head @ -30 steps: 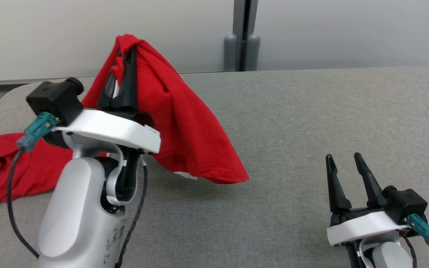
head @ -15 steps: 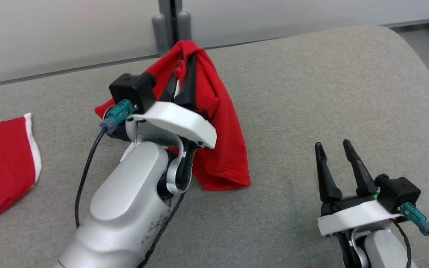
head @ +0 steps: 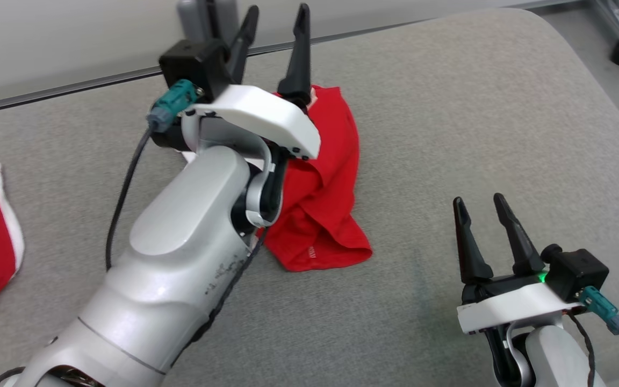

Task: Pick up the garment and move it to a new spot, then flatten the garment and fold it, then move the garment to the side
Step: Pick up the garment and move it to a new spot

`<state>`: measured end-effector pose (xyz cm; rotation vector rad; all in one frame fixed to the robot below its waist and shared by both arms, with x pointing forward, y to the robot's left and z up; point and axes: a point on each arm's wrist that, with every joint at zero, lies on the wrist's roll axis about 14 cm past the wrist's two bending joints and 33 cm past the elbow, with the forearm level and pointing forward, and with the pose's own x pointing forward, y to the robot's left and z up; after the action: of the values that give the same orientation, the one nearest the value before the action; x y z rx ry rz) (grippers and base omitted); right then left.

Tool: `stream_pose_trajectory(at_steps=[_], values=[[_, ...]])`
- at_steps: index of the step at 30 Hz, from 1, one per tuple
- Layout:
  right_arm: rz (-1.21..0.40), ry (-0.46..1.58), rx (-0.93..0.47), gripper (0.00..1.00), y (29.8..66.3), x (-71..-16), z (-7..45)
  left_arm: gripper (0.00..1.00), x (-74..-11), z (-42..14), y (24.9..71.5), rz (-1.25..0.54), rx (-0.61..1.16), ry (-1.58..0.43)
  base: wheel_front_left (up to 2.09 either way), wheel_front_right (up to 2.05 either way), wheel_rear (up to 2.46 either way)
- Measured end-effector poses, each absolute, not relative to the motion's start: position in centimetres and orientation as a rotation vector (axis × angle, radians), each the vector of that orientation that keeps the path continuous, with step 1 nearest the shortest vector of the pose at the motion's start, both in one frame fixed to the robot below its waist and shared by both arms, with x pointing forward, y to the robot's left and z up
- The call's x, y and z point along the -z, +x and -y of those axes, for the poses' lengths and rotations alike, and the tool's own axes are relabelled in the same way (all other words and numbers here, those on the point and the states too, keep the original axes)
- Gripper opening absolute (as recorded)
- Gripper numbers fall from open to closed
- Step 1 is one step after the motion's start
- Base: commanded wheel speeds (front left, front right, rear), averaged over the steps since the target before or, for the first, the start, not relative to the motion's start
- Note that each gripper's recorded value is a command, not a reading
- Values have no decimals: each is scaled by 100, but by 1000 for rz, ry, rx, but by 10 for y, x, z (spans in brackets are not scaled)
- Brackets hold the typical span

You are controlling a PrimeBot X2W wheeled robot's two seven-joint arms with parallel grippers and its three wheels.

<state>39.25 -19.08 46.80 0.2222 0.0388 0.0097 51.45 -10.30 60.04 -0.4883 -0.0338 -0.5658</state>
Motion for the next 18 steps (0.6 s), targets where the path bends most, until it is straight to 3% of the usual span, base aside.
stream_pose_trajectory(at_steps=[5, 9, 11, 18], values=[[-3, 213, -67, 100, 404, -479, 174, 100, -618, 49, 528, 157, 477, -400, 0, 0, 0], [9, 196, -125, 100, 410, -484, 154, 100, -592, -16, 523, 164, 370, -257, 0, 0, 0], [8, 193, -168, 100, 410, -484, 139, 100, -564, -56, 504, 136, 309, -121, 0, 0, 0], [14, 170, -285, 100, 409, -489, 100, 100, -517, -120, 438, 45, 183, -101, 0, 0, 0]])
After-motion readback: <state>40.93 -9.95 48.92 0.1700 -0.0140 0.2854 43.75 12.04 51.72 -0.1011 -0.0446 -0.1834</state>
